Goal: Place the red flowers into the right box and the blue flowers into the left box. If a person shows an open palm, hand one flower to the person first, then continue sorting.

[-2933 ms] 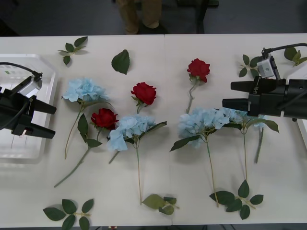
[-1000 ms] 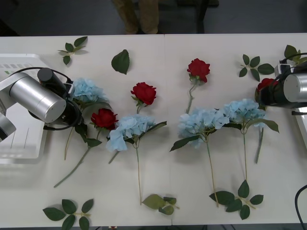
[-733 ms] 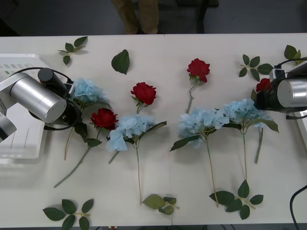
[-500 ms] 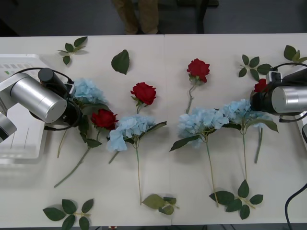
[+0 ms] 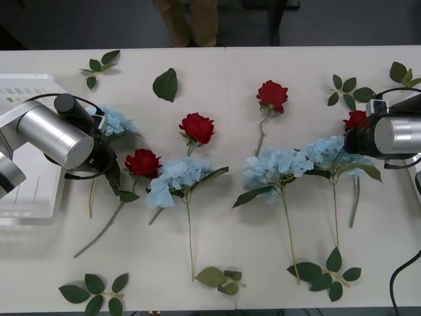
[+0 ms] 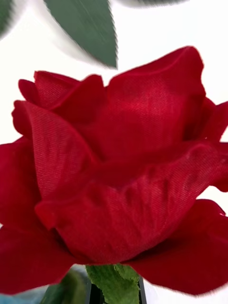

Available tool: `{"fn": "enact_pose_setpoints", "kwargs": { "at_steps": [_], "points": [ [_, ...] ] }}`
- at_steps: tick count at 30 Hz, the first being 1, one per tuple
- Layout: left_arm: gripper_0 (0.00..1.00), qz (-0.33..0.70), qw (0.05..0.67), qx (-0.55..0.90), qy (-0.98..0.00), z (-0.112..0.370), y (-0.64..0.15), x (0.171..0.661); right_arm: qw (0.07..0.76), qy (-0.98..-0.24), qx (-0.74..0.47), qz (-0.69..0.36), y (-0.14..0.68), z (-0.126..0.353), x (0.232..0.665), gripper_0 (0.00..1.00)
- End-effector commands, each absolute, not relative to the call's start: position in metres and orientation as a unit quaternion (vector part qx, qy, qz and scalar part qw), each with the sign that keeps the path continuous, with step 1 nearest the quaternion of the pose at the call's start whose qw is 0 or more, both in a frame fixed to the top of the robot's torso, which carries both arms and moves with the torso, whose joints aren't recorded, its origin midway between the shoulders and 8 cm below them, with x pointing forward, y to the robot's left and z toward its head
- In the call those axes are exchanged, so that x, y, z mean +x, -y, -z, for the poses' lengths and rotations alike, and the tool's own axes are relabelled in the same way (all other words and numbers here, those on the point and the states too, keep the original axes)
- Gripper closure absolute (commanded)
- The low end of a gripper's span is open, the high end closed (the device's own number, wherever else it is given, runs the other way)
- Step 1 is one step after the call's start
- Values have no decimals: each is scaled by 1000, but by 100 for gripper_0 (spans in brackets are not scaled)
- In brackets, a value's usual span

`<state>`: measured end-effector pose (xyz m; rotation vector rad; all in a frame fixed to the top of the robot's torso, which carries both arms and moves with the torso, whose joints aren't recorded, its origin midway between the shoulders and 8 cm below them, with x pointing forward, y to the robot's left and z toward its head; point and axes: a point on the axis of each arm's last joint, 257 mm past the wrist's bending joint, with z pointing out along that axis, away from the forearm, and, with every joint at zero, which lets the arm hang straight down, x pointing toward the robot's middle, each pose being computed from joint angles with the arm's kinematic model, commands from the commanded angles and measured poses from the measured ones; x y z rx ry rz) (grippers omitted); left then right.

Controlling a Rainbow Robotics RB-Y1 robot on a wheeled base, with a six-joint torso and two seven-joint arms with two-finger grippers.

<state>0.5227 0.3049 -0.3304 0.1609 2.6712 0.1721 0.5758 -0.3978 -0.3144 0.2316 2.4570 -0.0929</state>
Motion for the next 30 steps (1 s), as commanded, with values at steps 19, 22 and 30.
{"fn": "enact_pose_setpoints", "kwargs": {
  "at_steps": [19, 22, 30],
  "points": [
    [100, -38, 236, 140, -961, 127, -316, 517, 354, -925, 7, 139, 556, 98, 539, 100],
    [100, -49, 215, 119, -968, 116, -363, 503, 345, -921, 11, 179, 602, 85, 526, 100],
    [100, -62, 217, 69, -972, 93, -465, 490, 325, -906, 13, 271, 692, 102, 509, 100]
  ]
}}
